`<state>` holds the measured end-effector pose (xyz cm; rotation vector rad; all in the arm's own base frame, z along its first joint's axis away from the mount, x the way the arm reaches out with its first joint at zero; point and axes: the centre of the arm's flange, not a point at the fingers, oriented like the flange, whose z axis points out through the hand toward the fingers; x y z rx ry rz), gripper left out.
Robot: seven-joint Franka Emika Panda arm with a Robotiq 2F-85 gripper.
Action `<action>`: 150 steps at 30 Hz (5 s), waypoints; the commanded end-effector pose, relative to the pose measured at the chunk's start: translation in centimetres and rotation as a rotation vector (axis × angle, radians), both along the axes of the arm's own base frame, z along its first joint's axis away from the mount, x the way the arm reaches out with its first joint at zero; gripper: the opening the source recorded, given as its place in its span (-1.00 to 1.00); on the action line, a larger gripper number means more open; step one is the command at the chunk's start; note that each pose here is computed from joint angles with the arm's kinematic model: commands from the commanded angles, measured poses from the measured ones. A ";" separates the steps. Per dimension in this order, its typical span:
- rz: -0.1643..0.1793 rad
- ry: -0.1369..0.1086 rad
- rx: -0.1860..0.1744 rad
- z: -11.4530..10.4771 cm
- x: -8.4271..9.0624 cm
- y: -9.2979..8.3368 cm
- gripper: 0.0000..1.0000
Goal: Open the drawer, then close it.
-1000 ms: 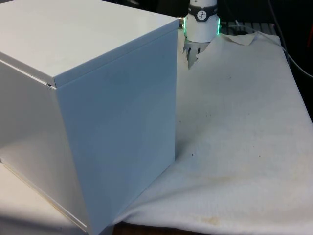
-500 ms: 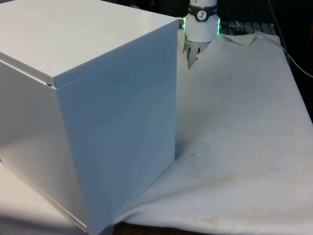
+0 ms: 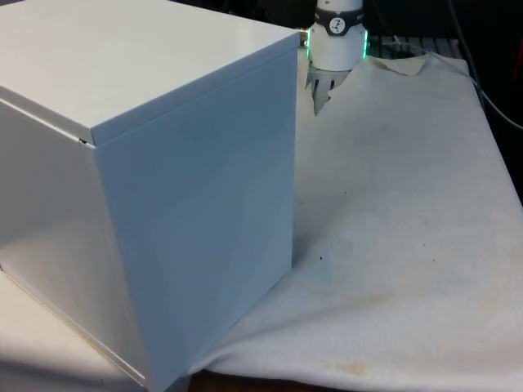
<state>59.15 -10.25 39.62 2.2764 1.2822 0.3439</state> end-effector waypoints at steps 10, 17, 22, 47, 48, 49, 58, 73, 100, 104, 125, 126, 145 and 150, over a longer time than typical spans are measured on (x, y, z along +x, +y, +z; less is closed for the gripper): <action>0.008 0.005 0.011 -0.8 -0.3 0.5 -1.00; 0.008 -0.011 0.009 -0.3 -0.4 0.4 -1.00; 0.003 -0.027 0.001 0.8 -0.3 -0.1 -1.00; 0.020 -0.027 -0.002 0.7 -1.2 0.9 -1.00; 0.020 -0.027 -0.003 0.7 -1.2 0.9 -1.00; 0.022 -0.027 -0.003 0.7 -1.2 1.0 -1.00; 0.020 -0.024 0.007 0.7 -1.4 1.2 -1.00; 0.019 -0.025 0.027 1.3 -1.9 1.5 -1.00; 0.028 -0.036 0.086 1.4 -6.2 3.2 -1.00; 0.031 -0.039 0.093 1.4 -7.2 3.8 -1.00; 0.041 -0.060 0.115 0.8 -12.1 6.6 -1.00; 0.039 -0.063 0.115 0.9 -11.6 6.3 -1.00; 0.040 -0.100 0.048 -2.4 -15.1 9.3 -1.00; 0.036 -0.097 0.049 -1.9 -14.3 8.8 -1.00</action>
